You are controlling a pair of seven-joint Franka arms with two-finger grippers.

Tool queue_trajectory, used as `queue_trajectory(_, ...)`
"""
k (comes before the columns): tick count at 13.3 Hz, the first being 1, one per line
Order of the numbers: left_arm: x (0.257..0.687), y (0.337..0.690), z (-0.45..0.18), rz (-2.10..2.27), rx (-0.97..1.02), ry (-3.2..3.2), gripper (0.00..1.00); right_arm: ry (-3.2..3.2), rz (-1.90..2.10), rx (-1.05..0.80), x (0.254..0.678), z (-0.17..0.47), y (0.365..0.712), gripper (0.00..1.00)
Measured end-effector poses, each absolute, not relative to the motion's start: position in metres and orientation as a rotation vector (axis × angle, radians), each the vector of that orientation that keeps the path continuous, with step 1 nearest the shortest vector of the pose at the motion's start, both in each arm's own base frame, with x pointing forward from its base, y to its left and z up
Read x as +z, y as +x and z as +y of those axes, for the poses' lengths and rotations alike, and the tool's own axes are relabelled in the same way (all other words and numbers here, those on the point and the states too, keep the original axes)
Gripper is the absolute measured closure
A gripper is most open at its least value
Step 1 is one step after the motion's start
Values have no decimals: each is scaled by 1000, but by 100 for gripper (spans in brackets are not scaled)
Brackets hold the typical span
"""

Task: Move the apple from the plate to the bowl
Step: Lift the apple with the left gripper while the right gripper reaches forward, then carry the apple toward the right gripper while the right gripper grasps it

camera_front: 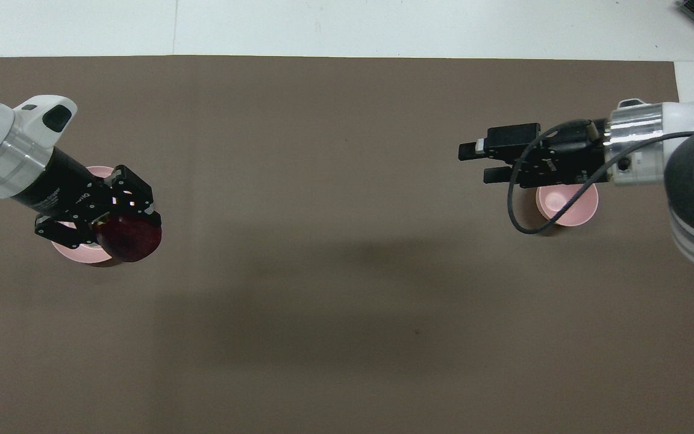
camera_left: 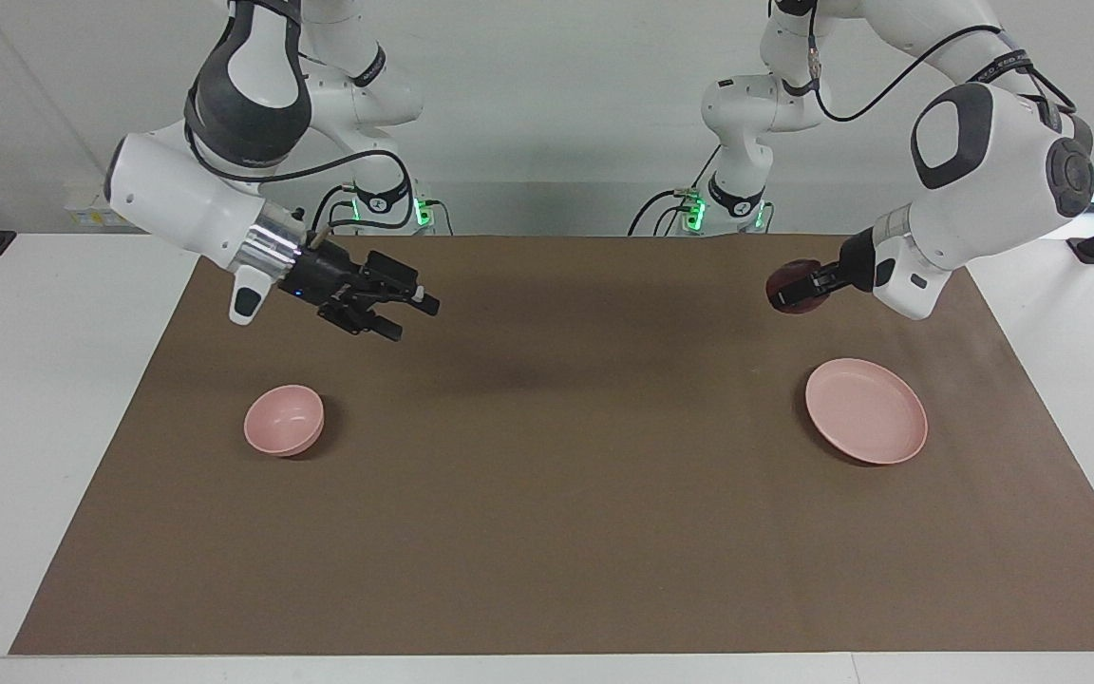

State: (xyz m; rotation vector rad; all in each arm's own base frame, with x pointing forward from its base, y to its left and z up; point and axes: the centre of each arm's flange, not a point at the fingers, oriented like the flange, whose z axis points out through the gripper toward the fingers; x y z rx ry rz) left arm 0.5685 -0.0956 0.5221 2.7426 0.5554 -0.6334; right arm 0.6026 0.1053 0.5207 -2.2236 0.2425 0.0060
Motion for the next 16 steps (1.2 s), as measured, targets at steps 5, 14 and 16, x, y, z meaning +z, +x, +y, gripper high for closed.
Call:
queue_trajectory(5, 514, 555, -185, 774, -910, 2415, 22, -2066, 355, 54, 529, 142, 594, 0)
queue_trajectory(14, 475, 551, -288, 1325, -1242, 1671, 22, -2008, 450, 123, 513, 165, 554, 0)
queue_trajectory(16, 480, 548, -304, 1366, -1265, 1539, 22, -2013, 451, 120, 512, 171, 546, 0)
